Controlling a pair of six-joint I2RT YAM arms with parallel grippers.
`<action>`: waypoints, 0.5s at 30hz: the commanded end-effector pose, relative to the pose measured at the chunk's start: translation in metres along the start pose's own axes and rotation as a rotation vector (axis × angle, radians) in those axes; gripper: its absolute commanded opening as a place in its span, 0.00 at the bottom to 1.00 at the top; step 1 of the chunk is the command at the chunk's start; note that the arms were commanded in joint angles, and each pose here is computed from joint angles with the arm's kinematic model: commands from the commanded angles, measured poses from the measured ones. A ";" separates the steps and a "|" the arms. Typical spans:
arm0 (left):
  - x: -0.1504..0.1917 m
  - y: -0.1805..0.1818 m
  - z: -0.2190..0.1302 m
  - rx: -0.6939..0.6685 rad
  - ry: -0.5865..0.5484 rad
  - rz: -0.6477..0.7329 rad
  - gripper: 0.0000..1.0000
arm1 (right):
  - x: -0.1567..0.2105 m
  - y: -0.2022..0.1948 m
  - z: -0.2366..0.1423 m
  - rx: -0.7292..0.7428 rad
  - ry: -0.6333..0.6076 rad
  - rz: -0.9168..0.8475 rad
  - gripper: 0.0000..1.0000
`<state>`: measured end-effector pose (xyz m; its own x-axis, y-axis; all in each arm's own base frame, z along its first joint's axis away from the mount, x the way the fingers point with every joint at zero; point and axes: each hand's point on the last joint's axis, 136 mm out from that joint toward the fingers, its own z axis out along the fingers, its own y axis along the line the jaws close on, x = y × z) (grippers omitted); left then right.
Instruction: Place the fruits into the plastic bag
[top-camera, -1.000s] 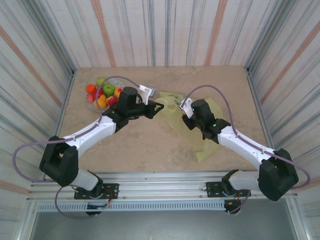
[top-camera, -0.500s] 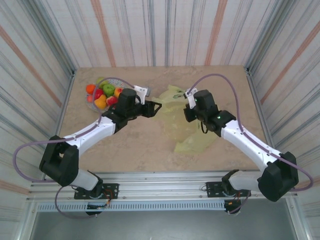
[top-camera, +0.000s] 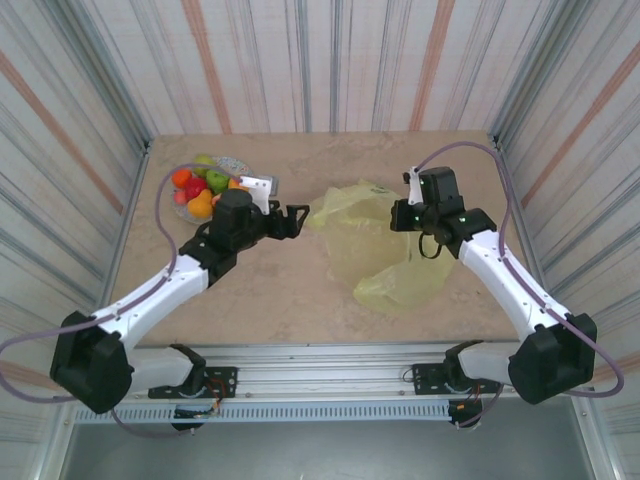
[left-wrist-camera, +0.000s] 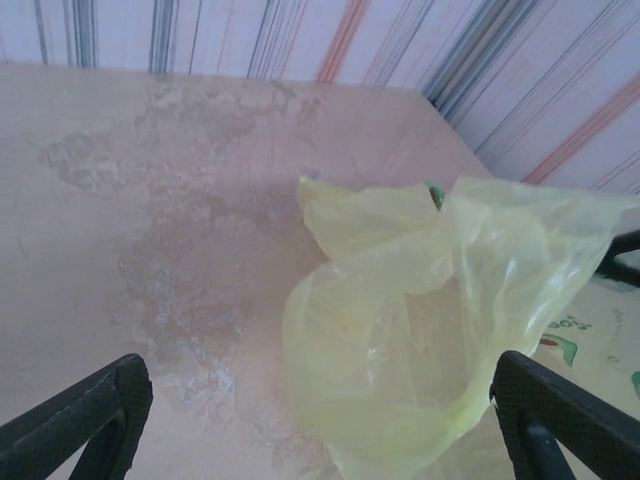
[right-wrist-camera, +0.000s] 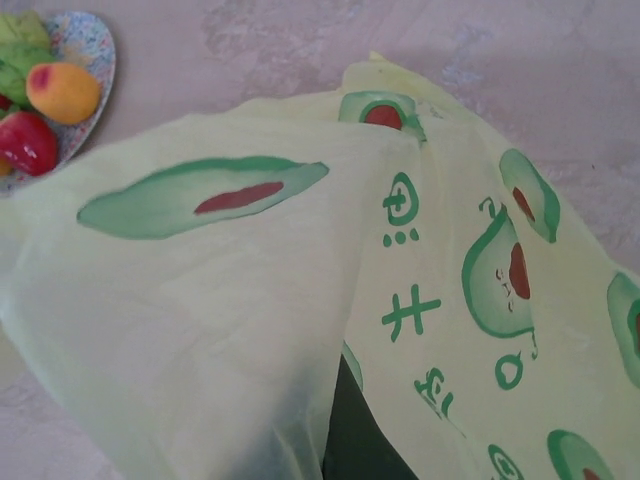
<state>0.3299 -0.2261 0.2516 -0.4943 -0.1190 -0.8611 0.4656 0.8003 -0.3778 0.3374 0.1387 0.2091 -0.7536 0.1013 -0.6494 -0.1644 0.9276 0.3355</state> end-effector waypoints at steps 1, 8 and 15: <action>0.005 0.019 -0.010 -0.075 0.025 -0.056 0.93 | -0.001 0.000 0.001 -0.021 0.009 0.122 0.00; 0.014 0.091 -0.025 -0.229 0.124 -0.288 0.92 | -0.011 -0.001 0.010 -0.054 -0.088 0.249 0.00; 0.008 0.174 -0.043 -0.453 0.086 -0.409 0.92 | -0.013 -0.010 0.028 -0.020 -0.114 0.296 0.00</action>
<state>0.3705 -0.0800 0.1947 -0.6360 -0.3918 -0.6648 -0.0457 0.8792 -0.4743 0.3559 0.1384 0.1975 -0.7200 0.3543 -0.5968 0.0004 0.8601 0.5102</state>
